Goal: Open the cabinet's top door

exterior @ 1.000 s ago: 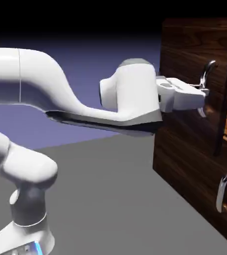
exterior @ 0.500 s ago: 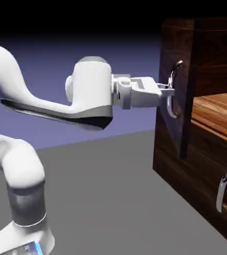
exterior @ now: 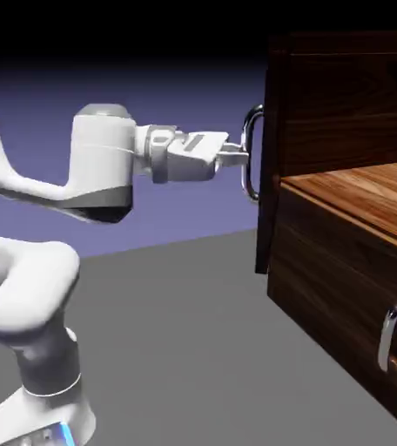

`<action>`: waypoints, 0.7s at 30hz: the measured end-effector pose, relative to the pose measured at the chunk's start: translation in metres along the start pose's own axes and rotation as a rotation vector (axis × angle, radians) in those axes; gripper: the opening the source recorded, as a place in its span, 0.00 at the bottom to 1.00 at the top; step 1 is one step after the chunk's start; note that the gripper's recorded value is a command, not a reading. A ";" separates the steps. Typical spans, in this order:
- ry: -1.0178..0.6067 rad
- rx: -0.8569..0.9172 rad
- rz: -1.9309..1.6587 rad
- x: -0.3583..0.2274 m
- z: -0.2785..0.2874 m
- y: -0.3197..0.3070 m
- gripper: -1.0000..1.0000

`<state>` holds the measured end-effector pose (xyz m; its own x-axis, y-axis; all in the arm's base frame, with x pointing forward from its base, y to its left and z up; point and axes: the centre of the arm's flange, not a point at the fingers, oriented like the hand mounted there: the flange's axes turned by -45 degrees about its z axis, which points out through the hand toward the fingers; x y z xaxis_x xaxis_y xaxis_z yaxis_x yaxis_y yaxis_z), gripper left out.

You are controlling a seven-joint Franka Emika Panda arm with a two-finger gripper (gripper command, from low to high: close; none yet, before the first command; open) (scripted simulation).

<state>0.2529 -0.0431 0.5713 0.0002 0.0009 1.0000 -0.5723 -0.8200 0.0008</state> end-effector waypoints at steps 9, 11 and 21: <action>0.000 -0.071 0.000 0.000 -0.035 -0.012 0.00; 0.001 -0.094 -0.001 0.000 -0.046 -0.016 0.00; 0.000 -0.240 0.000 0.000 -0.113 -0.049 0.00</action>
<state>0.1886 0.0619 0.5711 0.0002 0.0013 1.0000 -0.7508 -0.6605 0.0010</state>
